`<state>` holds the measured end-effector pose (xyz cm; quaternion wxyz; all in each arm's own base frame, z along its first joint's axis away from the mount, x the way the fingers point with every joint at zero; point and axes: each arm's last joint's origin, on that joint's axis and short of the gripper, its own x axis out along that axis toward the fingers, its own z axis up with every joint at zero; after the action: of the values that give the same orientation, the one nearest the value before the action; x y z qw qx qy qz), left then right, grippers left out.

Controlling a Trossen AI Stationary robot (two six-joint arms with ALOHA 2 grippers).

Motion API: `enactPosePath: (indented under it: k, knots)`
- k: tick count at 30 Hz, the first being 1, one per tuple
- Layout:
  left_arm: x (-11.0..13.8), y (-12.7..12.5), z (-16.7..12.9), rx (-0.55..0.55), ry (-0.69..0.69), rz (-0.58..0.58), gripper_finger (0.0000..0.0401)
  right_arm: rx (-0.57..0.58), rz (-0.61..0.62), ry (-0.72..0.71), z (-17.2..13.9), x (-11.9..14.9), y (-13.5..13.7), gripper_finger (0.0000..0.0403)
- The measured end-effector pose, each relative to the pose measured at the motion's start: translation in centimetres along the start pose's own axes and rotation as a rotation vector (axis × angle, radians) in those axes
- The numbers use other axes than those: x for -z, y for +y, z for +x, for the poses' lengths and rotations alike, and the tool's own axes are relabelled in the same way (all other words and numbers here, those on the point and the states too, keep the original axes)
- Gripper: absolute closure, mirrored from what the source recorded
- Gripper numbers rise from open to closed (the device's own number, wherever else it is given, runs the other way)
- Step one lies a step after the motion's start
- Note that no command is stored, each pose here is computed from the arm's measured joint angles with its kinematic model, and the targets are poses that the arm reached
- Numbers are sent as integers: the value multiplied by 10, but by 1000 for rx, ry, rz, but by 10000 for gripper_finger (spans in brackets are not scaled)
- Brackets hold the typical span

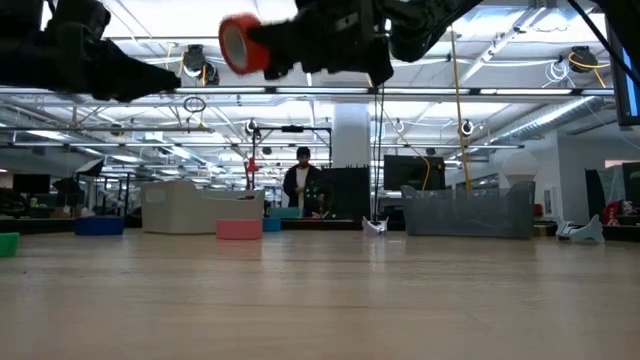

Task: Pick and place Stapler, Stapler remover, tape
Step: Put the orange tape into the white bin

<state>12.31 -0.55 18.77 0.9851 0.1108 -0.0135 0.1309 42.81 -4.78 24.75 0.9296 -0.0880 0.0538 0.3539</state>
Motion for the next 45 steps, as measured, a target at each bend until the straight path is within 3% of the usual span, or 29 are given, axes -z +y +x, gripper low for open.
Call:
enactPosePath:
  k: [6,18,30,34,38,41,45]
  knots:
    - [-3,-6,12,54,-7,19,256,58,-20,-9,1,0,-3,370]
    - [-34,-17,53,99,52,105,256,125,-35,-8,-2,-2,-7,370]
    - [-42,-22,71,97,78,119,256,153,-30,-2,-4,-2,-9,370]
    - [-45,-20,72,49,81,101,258,161,-29,-4,-5,-2,-10,370]
    - [-44,-20,72,31,97,105,303,169,-20,-1,-4,-2,-10,367]
    - [-43,-19,72,18,104,105,361,220,5,11,-4,-2,-11,338]
    - [-43,-20,72,20,106,110,367,262,34,27,-4,-1,-12,293]
